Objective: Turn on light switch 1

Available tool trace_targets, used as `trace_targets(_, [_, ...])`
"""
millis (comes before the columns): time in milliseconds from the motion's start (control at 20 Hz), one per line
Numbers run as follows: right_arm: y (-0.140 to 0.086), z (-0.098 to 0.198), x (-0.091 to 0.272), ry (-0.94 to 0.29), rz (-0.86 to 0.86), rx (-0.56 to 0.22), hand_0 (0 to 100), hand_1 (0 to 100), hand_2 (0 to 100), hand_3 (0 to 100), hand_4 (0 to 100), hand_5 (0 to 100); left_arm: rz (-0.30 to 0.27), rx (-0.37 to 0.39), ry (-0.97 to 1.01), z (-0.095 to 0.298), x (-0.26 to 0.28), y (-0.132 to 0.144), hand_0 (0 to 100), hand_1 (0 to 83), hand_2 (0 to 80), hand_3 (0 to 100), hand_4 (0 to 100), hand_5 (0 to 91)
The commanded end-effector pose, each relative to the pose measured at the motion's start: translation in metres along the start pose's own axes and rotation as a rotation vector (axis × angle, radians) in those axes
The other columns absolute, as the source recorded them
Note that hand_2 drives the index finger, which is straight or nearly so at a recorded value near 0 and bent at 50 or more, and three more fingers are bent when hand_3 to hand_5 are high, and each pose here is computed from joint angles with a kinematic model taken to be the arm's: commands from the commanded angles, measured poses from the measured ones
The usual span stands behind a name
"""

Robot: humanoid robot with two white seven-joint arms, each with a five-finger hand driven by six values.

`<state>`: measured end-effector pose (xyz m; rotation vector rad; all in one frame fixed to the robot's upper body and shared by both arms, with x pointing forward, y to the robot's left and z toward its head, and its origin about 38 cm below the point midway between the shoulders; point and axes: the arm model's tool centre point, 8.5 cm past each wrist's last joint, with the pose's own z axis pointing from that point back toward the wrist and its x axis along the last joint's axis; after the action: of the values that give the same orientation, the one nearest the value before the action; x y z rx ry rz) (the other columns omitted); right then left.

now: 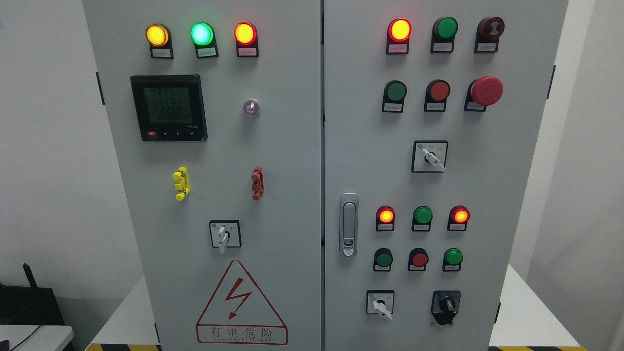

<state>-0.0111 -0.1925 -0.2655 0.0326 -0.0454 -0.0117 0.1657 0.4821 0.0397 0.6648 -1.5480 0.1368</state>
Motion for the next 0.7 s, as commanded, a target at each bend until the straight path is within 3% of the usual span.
trace_targets(0, [0.001,0.0,0.0,0.001,-0.006,0.003,12,39,0,0,0,0,-0.001,-0.085,-0.288,-0.028,0.095,-0.034,26,19.8,44.0,68,73,51.4])
trace_targets(150, [0.001,0.0,0.0,0.001,-0.006,0.003,12,39,0,0,0,0,0.043,-0.072,-0.31,-0.031,0.104,-0.055,25,20.2,44.0,67,73,51.6])
trace_targets(652, [0.001,0.0,0.0,0.001,-0.006,0.003,12,39,0,0,0,0,0.095,-0.103,-0.299,-0.042,0.115,-0.095,21,25.4,44.9,69,75,55.2])
